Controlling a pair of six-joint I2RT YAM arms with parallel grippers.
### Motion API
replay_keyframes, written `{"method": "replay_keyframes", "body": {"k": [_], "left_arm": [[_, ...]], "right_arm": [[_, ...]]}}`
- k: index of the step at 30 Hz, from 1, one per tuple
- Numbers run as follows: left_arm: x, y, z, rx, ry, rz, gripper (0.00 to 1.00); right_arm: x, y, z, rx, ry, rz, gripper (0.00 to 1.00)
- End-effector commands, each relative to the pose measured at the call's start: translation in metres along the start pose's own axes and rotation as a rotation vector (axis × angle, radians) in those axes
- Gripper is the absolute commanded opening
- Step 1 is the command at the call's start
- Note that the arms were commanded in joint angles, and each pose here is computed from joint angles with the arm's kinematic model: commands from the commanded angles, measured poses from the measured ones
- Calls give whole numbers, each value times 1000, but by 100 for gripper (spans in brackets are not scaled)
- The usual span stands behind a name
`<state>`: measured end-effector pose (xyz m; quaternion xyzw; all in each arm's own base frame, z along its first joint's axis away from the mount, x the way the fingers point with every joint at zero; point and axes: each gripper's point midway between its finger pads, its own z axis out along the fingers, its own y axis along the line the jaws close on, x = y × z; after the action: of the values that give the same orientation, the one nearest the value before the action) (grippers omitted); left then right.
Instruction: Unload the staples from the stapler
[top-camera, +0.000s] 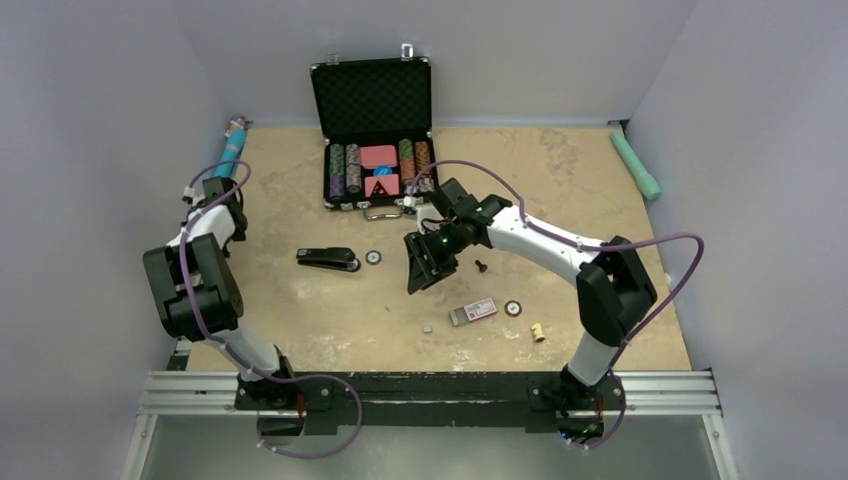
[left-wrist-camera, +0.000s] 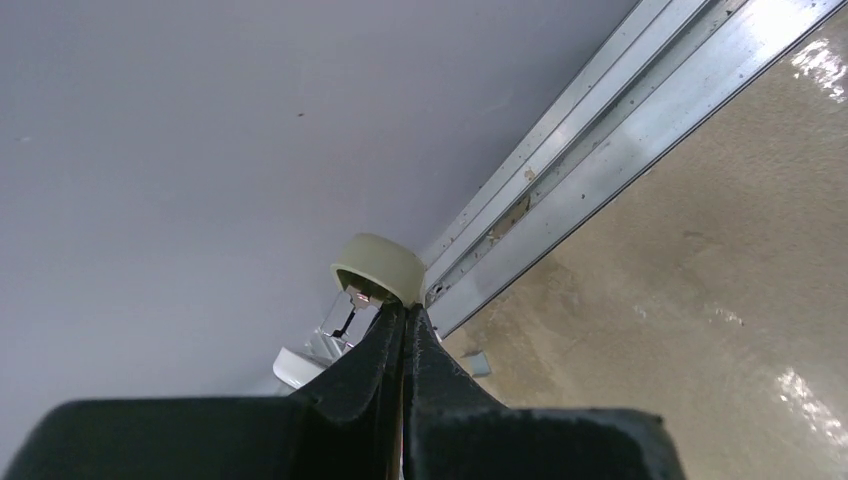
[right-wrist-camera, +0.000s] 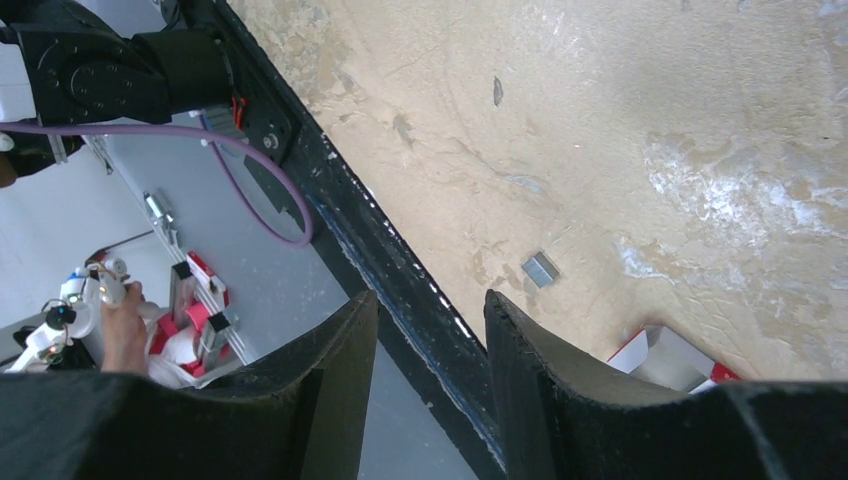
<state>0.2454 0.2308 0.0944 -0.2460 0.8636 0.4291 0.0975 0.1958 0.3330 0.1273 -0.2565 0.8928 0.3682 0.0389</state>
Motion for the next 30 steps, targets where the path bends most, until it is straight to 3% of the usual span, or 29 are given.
{"method": "replay_keyframes", "body": {"k": [1,14,19,23,30], "left_arm": [[-10,9,15,-95,-49,13,0],[17,-6,27,-14,34,120,0],[22,-28,11,180,104,161,0],[43,-46,-5,314,243,161,0],[49,-68,-9,399,316,178,0]], "right_arm": [[-5,-3,-7,4,-20,-17,48],[-13,-7,-6,-4,-33,-7,47],[-22,-5,-9,-4,-53,-13,46],[-31,-2,-15,-13,-78,-17,46],[-38,1,-22,-41,-104,-11,46]]}}
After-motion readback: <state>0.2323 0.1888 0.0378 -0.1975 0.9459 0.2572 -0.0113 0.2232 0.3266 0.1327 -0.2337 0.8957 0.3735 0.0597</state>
